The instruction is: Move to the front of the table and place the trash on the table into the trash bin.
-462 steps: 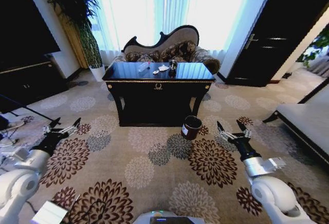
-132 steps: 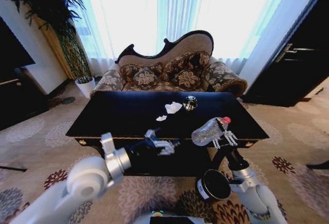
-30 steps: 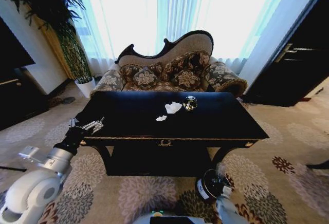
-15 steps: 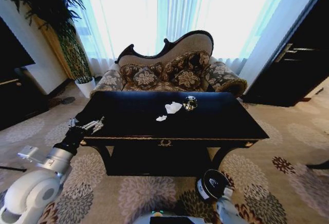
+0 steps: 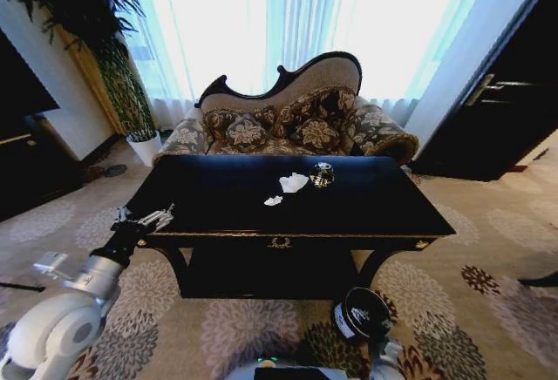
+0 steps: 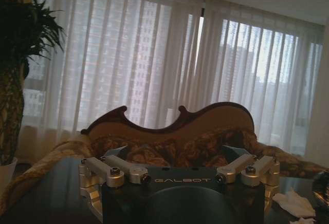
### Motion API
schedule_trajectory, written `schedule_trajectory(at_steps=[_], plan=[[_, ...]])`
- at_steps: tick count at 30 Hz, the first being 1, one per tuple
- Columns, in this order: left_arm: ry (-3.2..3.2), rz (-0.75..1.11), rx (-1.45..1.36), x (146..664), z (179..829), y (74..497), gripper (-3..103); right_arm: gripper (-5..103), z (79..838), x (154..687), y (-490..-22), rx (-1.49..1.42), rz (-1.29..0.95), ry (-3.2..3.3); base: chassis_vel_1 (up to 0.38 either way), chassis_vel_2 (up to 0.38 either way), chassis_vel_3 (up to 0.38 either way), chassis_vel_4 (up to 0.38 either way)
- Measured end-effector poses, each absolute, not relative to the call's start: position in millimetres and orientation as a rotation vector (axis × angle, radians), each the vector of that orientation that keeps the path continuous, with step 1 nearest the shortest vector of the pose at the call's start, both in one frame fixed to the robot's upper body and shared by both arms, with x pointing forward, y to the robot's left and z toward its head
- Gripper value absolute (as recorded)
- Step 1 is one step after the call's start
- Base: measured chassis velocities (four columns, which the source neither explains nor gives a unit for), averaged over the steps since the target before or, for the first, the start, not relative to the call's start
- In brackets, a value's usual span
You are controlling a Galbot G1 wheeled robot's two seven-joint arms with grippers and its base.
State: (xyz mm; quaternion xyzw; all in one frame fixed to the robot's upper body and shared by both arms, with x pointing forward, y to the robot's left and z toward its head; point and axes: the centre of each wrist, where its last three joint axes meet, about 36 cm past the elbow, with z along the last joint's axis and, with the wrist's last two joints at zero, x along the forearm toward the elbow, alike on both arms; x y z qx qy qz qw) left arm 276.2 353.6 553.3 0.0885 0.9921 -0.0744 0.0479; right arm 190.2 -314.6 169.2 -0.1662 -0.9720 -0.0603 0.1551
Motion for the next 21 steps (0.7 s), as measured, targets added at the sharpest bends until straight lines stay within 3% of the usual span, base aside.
schedule_trajectory(at_steps=[8, 21], plan=[[3.041, -0.219, 0.243, 273, 553, 356, 100, 100, 203, 151, -298, -0.543, -0.170, -2.853, 0.000, 0.000, 0.000, 0.000], [3.041, -0.217, 0.243, 273, 554, 356, 100, 100, 269, 138, -275, -0.650, -0.234, -2.984, 0.000, 0.000, 0.000, 0.000]])
